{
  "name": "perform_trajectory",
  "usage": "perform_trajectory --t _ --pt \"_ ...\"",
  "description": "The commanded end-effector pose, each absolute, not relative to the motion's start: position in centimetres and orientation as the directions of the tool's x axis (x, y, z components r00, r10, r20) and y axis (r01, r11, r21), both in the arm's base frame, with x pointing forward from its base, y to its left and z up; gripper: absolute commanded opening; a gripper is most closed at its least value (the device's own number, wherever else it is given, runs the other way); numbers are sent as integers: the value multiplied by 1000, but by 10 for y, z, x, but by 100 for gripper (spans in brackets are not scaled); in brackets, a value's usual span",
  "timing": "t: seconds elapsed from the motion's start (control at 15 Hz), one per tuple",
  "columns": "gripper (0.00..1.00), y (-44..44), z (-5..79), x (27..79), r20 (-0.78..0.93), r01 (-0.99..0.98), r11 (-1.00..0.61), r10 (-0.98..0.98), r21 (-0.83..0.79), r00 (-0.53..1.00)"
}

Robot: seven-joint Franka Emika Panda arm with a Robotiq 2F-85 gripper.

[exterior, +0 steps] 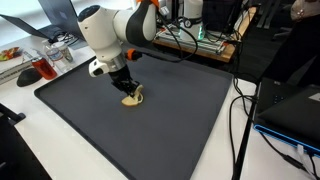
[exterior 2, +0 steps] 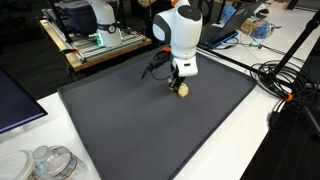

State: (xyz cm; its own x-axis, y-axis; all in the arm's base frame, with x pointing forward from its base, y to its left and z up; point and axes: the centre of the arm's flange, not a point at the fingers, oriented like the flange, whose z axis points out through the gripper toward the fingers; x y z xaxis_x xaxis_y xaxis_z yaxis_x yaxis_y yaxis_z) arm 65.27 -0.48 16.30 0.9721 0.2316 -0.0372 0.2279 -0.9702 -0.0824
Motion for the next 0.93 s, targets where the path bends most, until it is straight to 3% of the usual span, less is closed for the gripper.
perform_trajectory --t 0.0,0.4,0.47,0.6,0.87 --pt "2 -2 169 654 -65 228 -972 231 -50 971" --pt "2 -1 172 653 -66 237 -970 240 -51 968" --pt "33 -1 173 652 -72 239 -970 241 -41 968" --pt "40 -2 179 651 -67 240 -970 242 -40 968" --pt "68 -1 194 651 -48 236 -971 238 -38 970"
